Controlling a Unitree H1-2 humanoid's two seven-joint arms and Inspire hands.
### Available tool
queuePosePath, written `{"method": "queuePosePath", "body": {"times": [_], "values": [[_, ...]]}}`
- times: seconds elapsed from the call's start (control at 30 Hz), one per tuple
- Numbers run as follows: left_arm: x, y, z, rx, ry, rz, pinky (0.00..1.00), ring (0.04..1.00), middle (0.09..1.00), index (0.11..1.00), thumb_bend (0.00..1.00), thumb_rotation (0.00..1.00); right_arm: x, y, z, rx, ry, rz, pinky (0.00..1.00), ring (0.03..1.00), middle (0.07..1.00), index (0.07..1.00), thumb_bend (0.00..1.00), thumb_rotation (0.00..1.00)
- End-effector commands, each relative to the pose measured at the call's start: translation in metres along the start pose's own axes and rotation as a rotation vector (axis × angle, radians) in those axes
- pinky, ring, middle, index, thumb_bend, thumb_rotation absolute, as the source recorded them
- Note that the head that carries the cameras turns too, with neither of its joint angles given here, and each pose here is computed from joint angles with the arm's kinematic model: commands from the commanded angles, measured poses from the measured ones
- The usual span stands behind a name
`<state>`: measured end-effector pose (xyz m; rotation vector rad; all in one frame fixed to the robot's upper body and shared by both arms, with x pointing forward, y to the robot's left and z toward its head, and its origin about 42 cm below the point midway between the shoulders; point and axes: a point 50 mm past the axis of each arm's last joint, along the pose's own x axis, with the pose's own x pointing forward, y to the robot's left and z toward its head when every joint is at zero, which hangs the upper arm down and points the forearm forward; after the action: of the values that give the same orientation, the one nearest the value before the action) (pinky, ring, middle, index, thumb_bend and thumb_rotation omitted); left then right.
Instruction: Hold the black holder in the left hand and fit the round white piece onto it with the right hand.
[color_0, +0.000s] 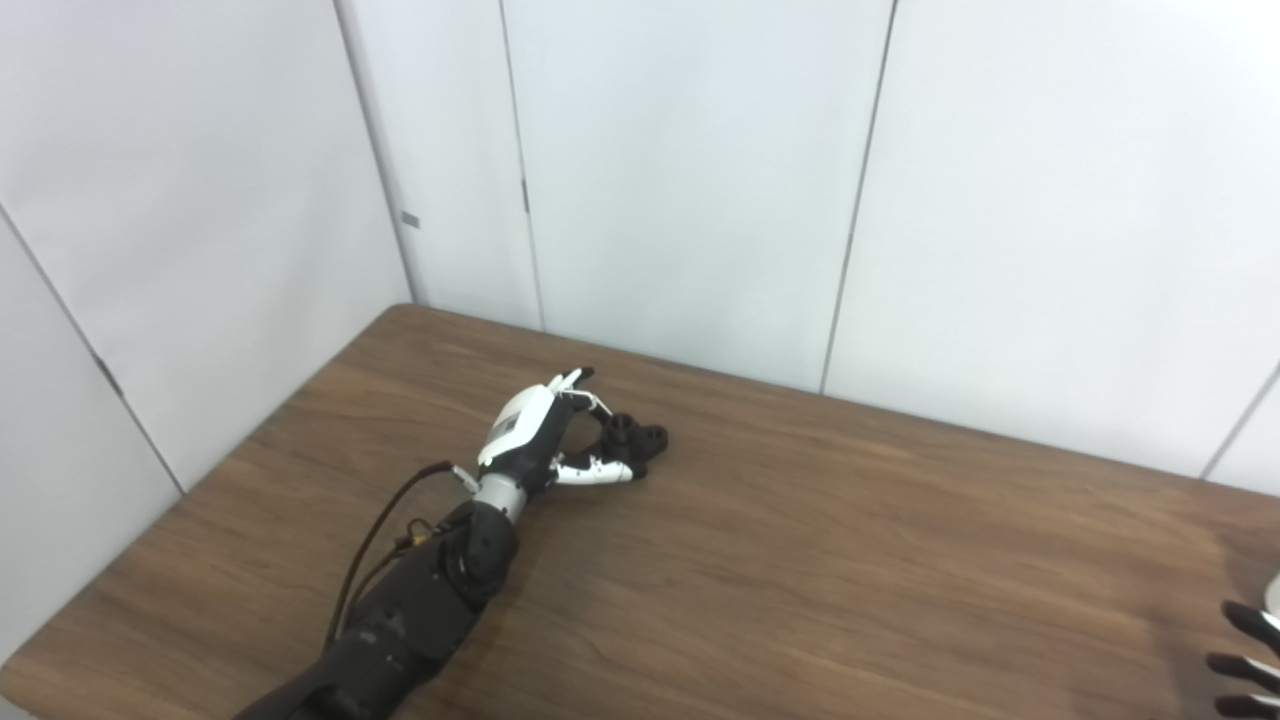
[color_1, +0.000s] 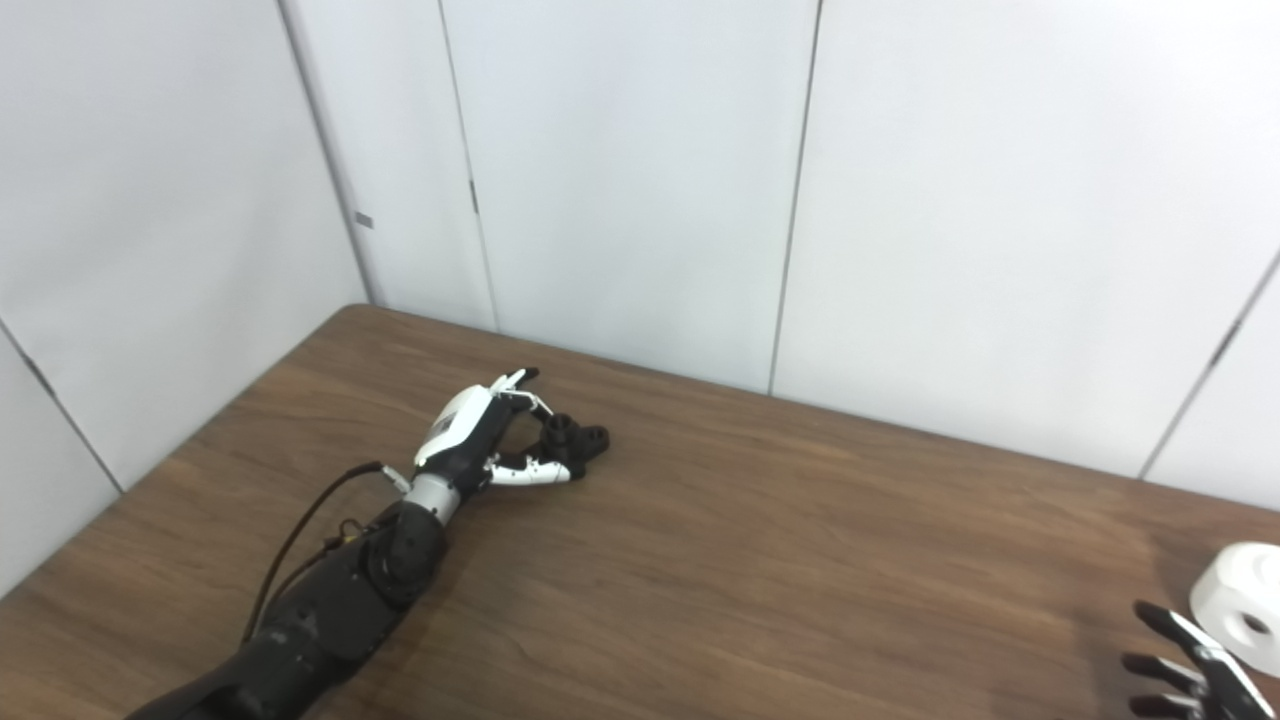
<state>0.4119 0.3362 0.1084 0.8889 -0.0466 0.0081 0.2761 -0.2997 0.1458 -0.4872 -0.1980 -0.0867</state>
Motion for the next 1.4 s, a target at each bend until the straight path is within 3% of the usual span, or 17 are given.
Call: {"method": "queuePosePath", "body": {"times": [0.0,0.1,0.4,0.77,1.07,1.37], "values": [[-0.02,-0.042,0.005,-0.015,-0.033,-0.195,1.0,1.0,0.986,0.483,0.52,0.06,0.012,-0.005,0.014,-0.013,-0.064,-0.029,0.55,0.695,0.83,0.783,0.58,0.0],[-0.021,-0.051,0.02,-0.032,-0.094,-0.25,1.0,1.0,0.987,0.482,0.52,0.06,0.014,-0.004,0.014,-0.021,-0.071,-0.032,0.55,0.69,0.825,0.779,0.59,0.0],[-0.031,-0.092,0.068,0.008,-0.274,-0.446,1.0,1.0,0.999,0.483,0.52,0.06,0.017,0.0,0.029,-0.008,-0.076,-0.027,0.52,0.67,0.818,0.769,0.6,0.14],[-0.051,-0.152,0.117,0.08,-0.459,-0.641,1.0,1.0,0.988,0.482,0.52,0.06,0.019,0.011,0.05,-0.007,-0.109,-0.041,0.52,0.668,0.803,0.764,0.59,0.06],[-0.06,-0.18,0.133,0.087,-0.523,-0.725,1.0,1.0,0.98,0.481,0.52,0.06,0.023,0.02,0.06,0.01,-0.13,-0.042,0.5,0.661,0.807,0.763,0.58,0.02],[-0.059,-0.187,0.134,0.131,-0.531,-0.747,1.0,1.0,0.975,0.481,0.52,0.06,0.026,0.018,0.068,0.006,-0.14,-0.05,0.51,0.672,0.813,0.767,0.58,0.04]]}}
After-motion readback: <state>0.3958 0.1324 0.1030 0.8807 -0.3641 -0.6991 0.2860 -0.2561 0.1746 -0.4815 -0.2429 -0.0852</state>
